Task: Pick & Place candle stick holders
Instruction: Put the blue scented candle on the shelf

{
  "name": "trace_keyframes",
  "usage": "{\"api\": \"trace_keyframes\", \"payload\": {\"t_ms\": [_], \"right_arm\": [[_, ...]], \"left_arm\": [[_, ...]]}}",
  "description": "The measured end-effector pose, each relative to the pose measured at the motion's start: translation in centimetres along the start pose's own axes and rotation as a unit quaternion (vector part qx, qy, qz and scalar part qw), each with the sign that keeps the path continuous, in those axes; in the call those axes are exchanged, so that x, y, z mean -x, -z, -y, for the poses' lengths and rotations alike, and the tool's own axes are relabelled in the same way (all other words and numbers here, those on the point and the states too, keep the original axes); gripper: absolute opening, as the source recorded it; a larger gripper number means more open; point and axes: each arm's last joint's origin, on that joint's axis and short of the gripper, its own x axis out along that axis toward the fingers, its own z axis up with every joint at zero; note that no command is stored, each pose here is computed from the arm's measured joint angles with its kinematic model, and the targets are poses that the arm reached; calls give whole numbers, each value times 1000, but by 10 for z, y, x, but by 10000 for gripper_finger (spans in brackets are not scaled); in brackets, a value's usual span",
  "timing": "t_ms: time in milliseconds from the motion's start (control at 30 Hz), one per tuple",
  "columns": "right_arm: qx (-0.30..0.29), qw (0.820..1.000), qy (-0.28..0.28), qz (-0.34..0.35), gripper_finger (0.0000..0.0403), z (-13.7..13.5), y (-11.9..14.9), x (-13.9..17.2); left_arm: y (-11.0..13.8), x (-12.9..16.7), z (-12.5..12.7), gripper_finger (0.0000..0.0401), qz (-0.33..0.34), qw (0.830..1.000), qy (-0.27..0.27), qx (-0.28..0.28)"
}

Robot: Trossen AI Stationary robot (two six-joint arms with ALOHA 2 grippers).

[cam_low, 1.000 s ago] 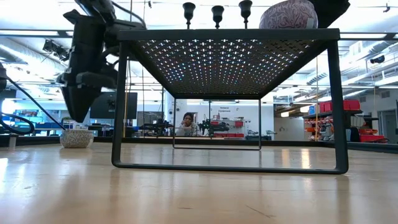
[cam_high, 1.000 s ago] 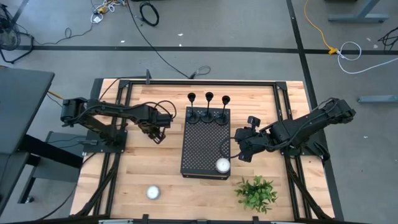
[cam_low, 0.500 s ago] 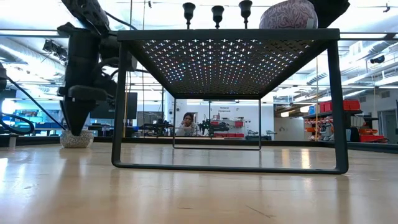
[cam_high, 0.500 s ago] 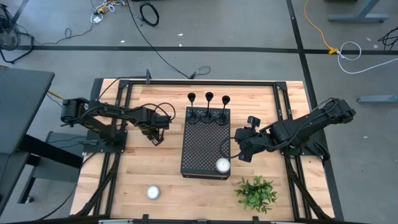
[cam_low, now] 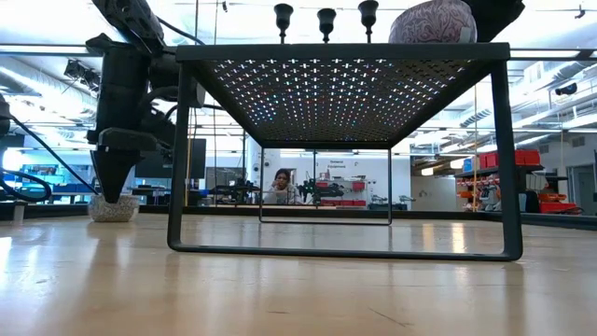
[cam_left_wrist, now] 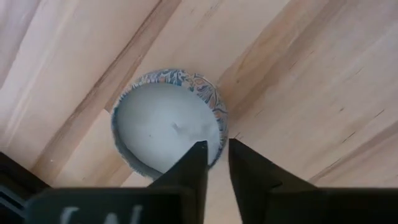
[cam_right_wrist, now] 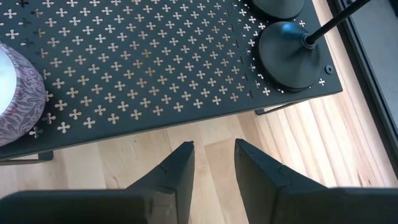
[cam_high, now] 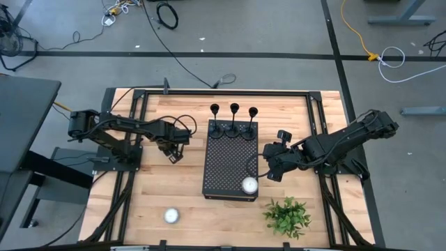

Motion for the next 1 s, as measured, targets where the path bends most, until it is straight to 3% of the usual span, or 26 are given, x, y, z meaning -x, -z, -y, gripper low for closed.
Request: {"api": "trace_keyframes", "payload": {"t_ms": [167,667,1000], "right_arm": [[-1,1000,-1,2,114,0,0,0],[0,1000,-1,3,114,0,-1,0],[0,1000,-1,3,114,0,-1,0]], "left_arm": [[0,0,0,10,-1,1000,1,-14],[3,2,2,1,-23,999,19,-22],[-1,62,29,1,-17,996,39,-77]]}}
